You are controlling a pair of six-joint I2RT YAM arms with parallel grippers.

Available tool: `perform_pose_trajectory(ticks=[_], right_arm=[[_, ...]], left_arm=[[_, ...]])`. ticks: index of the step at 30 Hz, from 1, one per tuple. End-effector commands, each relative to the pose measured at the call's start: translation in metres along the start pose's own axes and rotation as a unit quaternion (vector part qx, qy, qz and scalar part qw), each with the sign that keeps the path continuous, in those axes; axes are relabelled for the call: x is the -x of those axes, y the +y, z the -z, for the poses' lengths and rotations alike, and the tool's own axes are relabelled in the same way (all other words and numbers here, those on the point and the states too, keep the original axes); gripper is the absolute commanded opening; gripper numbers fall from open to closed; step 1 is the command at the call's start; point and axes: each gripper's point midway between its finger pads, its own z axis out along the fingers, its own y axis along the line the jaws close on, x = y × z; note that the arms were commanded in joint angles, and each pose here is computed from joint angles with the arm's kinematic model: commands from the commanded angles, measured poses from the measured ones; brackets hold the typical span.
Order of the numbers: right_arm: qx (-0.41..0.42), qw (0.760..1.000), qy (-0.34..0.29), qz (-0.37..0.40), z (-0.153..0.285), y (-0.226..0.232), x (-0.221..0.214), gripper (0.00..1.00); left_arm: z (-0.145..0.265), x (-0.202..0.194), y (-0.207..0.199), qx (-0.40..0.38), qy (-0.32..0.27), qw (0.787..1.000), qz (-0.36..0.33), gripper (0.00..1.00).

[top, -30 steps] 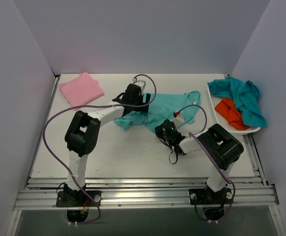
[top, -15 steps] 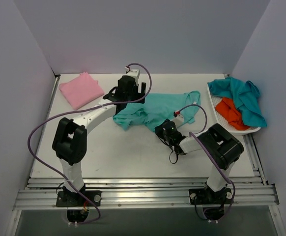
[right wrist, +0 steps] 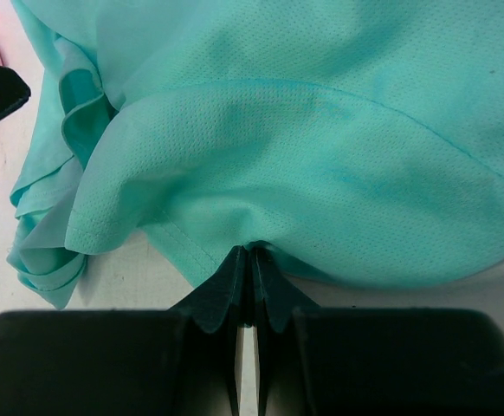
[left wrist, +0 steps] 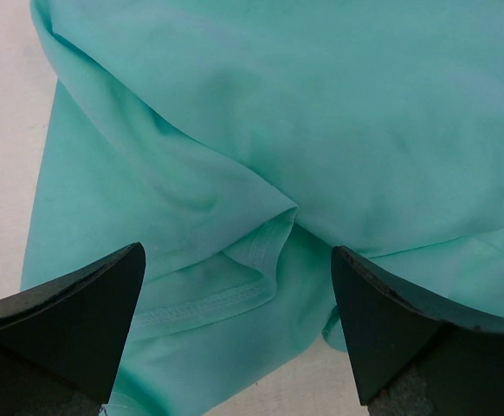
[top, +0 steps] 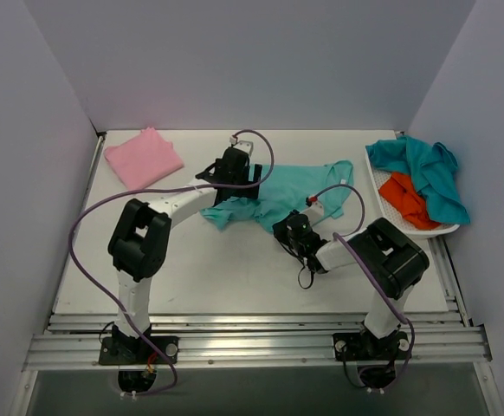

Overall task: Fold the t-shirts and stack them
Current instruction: Flatten out the tshirt

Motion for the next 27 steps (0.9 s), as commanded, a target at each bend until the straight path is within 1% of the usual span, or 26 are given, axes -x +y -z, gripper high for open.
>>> perform_pose_trajectory(ticks=[1,7,12,21,22,23,27], right_arm=[[-0.074,0.995,0.049,0.034,0.001,-0.047,-0.029,0.00],[-0.076,0.995,0.052,0.035,0.001,-0.050,-0.031,0.00],[-0.079,0.995,0.050,0.036,0.000,-0.051,-0.031,0.00],[-0.082,0.995,0.054,0.035,-0.002,-0.055,-0.033,0.00],[-0.082,0.995,0.054,0.035,-0.002,-0.055,-0.033,0.00],[-0.083,0.994,0.054,0.035,-0.002,-0.056,-0.033,0.00],[-0.084,0.994,0.054,0.034,-0.003,-0.058,-0.033,0.00]], left_arm=[[-0.003,-0.002,-0.006,-0.001,0.000,1.000,0.006,0.98],[-0.015,-0.018,-0.013,-0.005,0.015,1.000,0.003,0.98],[-0.020,-0.022,-0.017,-0.007,0.019,1.000,0.001,0.98],[-0.029,-0.027,-0.013,0.005,0.017,1.000,0.003,1.00],[-0.030,-0.028,-0.012,0.007,0.018,1.000,0.003,0.95],[-0.031,-0.027,-0.013,0.007,0.015,1.000,0.003,0.94],[-0.034,-0.026,-0.008,0.021,0.010,1.000,0.009,0.84]])
